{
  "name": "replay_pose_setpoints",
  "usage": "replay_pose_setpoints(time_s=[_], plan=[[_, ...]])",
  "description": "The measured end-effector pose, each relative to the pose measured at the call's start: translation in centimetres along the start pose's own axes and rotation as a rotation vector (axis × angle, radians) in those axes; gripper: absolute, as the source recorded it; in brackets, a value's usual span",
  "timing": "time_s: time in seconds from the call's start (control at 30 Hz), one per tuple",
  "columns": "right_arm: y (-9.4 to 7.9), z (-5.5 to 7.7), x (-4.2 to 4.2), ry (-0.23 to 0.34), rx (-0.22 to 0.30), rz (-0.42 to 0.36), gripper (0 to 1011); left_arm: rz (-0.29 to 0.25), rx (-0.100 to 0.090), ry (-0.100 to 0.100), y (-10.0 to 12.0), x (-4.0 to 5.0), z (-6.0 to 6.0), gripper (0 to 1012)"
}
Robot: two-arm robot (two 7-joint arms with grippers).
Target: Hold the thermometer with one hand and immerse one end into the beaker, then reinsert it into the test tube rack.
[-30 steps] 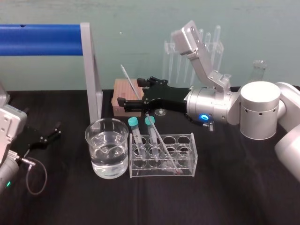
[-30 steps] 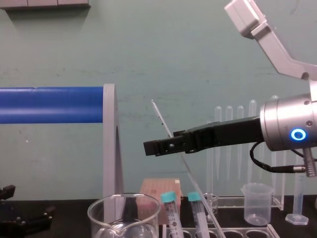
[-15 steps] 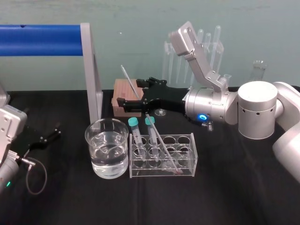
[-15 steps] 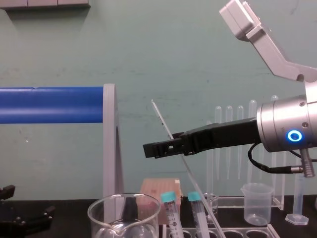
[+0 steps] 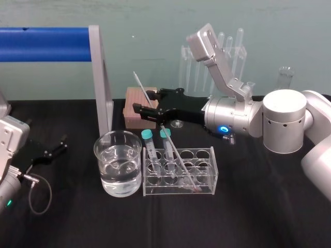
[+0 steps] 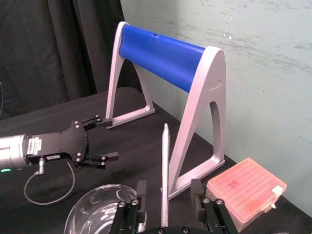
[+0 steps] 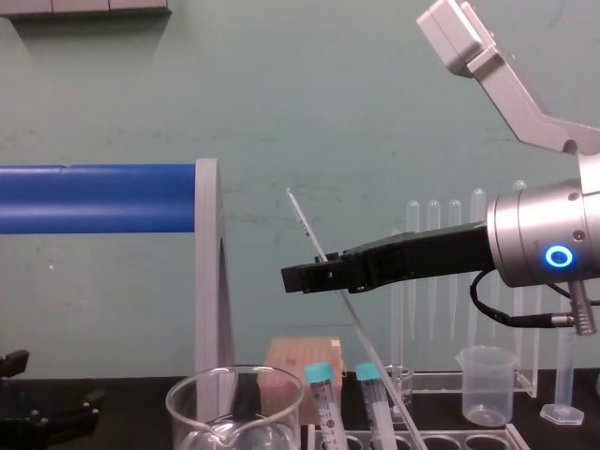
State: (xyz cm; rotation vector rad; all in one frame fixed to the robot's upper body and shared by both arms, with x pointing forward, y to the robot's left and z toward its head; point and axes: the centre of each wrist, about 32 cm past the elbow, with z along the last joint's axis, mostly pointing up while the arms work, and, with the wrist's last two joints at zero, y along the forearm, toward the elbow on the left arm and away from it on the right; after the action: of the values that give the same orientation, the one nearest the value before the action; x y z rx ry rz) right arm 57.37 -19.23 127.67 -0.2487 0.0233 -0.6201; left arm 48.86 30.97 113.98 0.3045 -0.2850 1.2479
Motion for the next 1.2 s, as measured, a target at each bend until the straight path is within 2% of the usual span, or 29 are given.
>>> replay_pose_setpoints(time_s=[0.3, 0.4, 0.57, 0.8, 0.93, 1.03, 1.13, 1.2], plan=[[0.0, 0.0, 0.00, 0.000, 0.001, 0.000, 314, 0.000, 0.000, 0.000, 0.0, 0.00, 0.0, 1008], [0.0, 0.0, 0.00, 0.000, 0.001, 0.000, 192, 0.000, 0.000, 0.000, 0.0, 0.00, 0.0, 1008], [0.0, 0.0, 0.00, 0.001, 0.002, 0.001, 69, 0.000, 0.000, 0.000, 0.0, 0.00, 0.0, 1008], [-0.1, 0.0, -0.01, 0.003, 0.004, 0.000, 58, 0.000, 0.000, 0.000, 0.0, 0.00, 0.0, 1008], [-0.3, -0.2, -0.12, 0.007, 0.027, -0.001, 58, 0.000, 0.000, 0.000, 0.0, 0.00, 0.0, 1008], [-0.6, -0.2, -0.24, 0.008, 0.070, -0.003, 58, 0.000, 0.000, 0.000, 0.0, 0.00, 0.0, 1008], [-1.1, 0.1, -0.39, 0.002, 0.142, -0.006, 58, 0.000, 0.000, 0.000, 0.0, 0.00, 0.0, 1008], [-1.4, 0.2, -0.46, -0.001, 0.168, -0.006, 58, 0.000, 0.000, 0.000, 0.0, 0.00, 0.0, 1008]])
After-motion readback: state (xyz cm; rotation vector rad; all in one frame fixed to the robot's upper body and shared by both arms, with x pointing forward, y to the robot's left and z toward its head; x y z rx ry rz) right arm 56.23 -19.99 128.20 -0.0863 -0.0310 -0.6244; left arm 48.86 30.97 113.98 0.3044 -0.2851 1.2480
